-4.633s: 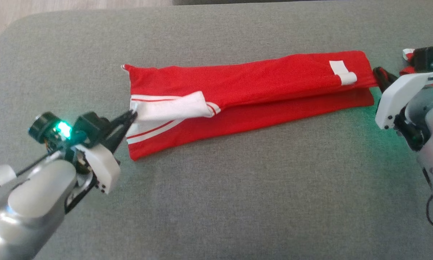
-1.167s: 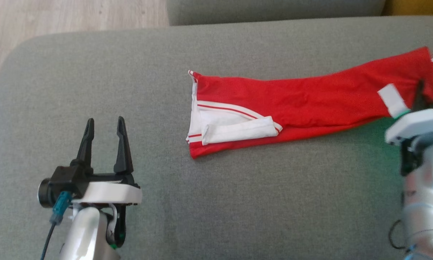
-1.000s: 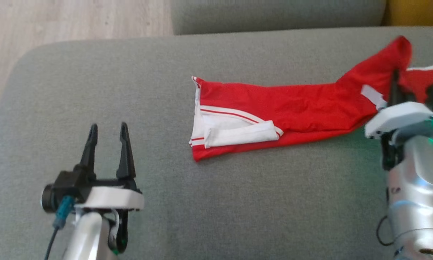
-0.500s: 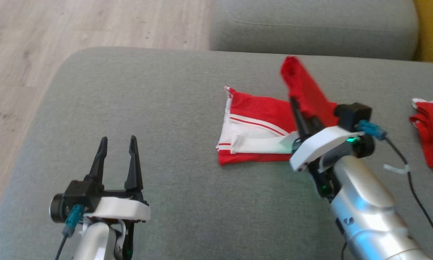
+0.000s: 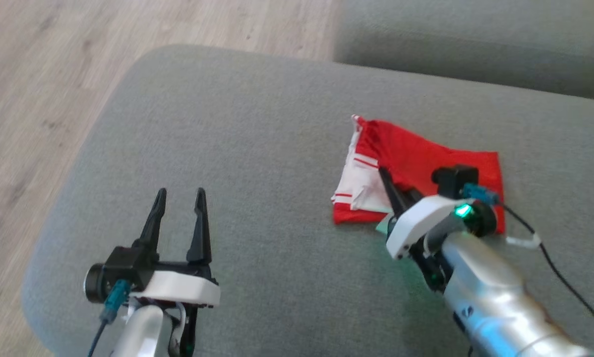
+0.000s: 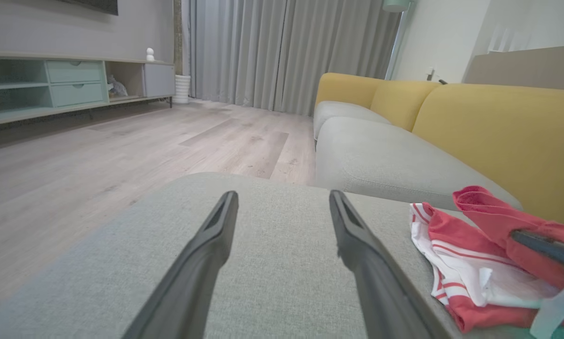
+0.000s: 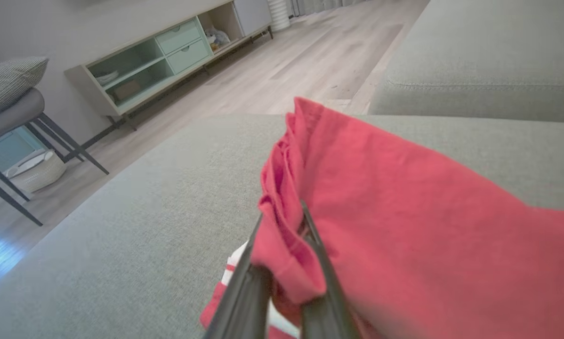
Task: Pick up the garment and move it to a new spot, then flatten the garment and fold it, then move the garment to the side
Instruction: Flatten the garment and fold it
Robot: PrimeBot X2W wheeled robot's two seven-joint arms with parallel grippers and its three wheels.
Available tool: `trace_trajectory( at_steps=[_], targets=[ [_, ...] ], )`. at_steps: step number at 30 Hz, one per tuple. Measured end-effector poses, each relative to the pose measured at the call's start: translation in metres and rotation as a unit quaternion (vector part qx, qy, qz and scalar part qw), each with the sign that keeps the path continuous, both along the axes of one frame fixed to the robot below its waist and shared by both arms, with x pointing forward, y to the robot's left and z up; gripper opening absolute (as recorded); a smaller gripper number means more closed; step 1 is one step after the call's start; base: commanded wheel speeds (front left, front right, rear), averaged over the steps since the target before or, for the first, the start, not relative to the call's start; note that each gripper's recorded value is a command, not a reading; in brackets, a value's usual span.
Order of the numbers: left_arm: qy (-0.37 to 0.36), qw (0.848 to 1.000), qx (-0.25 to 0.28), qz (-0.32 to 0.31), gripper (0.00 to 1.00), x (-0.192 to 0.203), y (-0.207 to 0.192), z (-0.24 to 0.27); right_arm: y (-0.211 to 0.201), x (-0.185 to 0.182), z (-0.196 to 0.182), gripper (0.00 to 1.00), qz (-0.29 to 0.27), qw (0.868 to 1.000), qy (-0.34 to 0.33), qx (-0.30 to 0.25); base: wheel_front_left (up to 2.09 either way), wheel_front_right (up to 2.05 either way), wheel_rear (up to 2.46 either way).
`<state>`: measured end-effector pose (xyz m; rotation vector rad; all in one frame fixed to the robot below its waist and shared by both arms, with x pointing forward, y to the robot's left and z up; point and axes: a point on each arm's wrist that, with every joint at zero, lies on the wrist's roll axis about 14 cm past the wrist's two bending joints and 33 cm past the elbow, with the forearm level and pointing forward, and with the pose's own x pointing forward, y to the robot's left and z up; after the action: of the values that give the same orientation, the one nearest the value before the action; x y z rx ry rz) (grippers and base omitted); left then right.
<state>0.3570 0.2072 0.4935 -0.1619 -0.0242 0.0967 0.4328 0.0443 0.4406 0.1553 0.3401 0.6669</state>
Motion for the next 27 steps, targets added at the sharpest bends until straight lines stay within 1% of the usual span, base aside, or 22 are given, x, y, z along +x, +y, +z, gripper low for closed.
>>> trace_trajectory(
  at_steps=[4,5,6,9,13,16,20,23,25,27],
  targets=[
    [0.007,1.000,-0.006,0.015,1.00,0.001,0.008,-0.004,0.004,0.015,-0.005,0.00,0.004,1.000,-0.001,-0.017,0.00,0.00,0.00],
    [0.007,1.000,-0.006,0.016,1.00,0.002,0.009,-0.004,0.004,0.017,-0.006,0.20,0.004,1.000,-0.002,-0.022,0.00,0.00,0.00],
    [0.008,1.000,-0.006,0.016,1.00,0.002,0.009,-0.004,0.005,0.019,-0.007,1.00,0.006,1.000,-0.002,-0.024,0.00,0.00,0.00],
    [0.011,1.000,-0.005,0.015,1.00,0.002,0.008,-0.006,0.012,0.017,-0.008,1.00,0.020,1.000,-0.006,-0.023,0.00,0.00,0.00],
    [0.011,1.000,-0.005,0.010,1.00,0.004,0.005,-0.006,0.027,0.010,0.008,1.00,0.046,0.999,-0.029,-0.005,0.00,0.00,0.00],
    [0.006,1.000,-0.006,0.005,1.00,0.008,0.002,-0.003,0.024,0.012,0.020,1.00,0.037,0.998,-0.044,0.008,0.00,0.00,0.00],
    [-0.006,1.000,-0.005,-0.009,1.00,0.015,-0.006,0.004,0.008,0.026,0.061,1.00,0.000,0.995,-0.092,0.048,0.00,0.00,0.00],
    [-0.014,1.000,-0.008,-0.022,1.00,0.021,-0.015,0.009,-0.022,0.035,0.088,1.00,-0.040,0.987,-0.149,0.048,0.00,0.00,0.00],
    [-0.020,0.999,-0.007,-0.030,1.00,0.024,-0.021,0.012,-0.052,0.036,0.090,1.00,-0.080,0.982,-0.167,0.035,0.00,0.00,0.00],
    [-0.025,0.999,-0.005,-0.042,1.00,0.027,-0.029,0.015,-0.087,0.030,0.080,1.00,-0.125,0.978,-0.166,0.021,0.00,0.00,0.00]
  ],
)
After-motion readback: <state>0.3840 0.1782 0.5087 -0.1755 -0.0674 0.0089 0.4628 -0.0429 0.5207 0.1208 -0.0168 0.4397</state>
